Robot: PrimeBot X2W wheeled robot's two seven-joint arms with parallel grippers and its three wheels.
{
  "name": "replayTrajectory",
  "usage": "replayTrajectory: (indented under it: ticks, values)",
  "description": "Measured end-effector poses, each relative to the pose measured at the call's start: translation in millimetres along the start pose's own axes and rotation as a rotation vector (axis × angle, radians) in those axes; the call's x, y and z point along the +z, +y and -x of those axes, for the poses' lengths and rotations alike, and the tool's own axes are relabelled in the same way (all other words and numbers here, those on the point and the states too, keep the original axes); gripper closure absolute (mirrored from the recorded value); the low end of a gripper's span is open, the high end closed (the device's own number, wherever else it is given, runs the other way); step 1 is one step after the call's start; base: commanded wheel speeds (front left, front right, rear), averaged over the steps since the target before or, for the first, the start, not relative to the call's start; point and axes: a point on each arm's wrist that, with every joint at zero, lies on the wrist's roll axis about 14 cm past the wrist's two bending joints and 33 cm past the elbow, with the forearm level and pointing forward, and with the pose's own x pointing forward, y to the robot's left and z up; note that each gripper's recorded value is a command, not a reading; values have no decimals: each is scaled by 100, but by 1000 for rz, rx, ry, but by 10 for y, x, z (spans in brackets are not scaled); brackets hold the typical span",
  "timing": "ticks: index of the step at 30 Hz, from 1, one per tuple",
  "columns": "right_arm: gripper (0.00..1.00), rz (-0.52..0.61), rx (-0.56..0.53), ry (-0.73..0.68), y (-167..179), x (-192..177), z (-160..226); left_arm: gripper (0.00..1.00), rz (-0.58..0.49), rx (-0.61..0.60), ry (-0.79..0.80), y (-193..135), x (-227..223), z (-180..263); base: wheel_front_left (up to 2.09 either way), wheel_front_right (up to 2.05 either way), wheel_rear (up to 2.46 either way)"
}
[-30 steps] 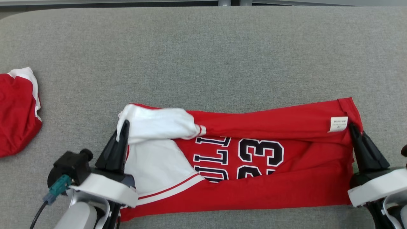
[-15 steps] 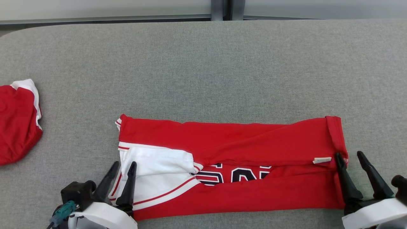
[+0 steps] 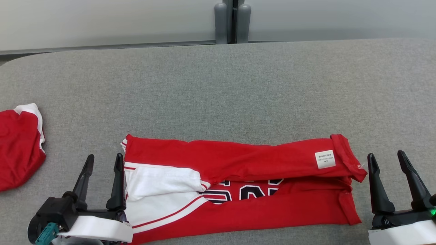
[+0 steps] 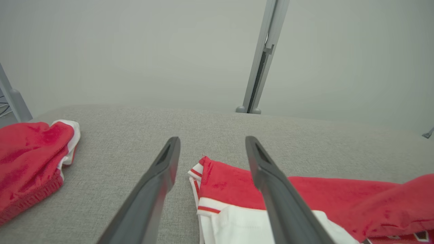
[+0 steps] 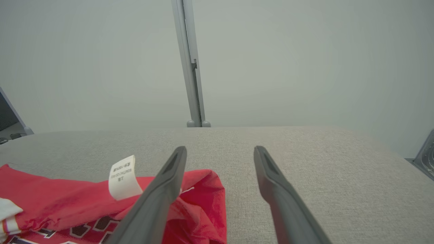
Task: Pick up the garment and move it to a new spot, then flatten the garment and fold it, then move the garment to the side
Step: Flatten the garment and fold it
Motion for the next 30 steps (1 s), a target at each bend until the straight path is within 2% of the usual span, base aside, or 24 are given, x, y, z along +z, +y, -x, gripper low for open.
replayTrajectory:
  ticks: [7, 17, 25, 30]
  values:
    - [0, 33, 15, 2, 73, 82, 112, 0, -50, -3, -71, -2, 217, 88, 0, 0, 0]
    - [0, -30, -5, 117, 83, -218, 315, 0, -43, -10, -43, -39, 119, 176, 0, 0, 0]
    - [0, -95, -42, 151, 41, -346, 432, 0, -42, -10, -36, -35, 97, 165, 0, 0, 0]
    - [0, -90, -67, 139, -58, -310, 464, 0, -43, -13, -35, -46, 92, 150, 0, 0, 0]
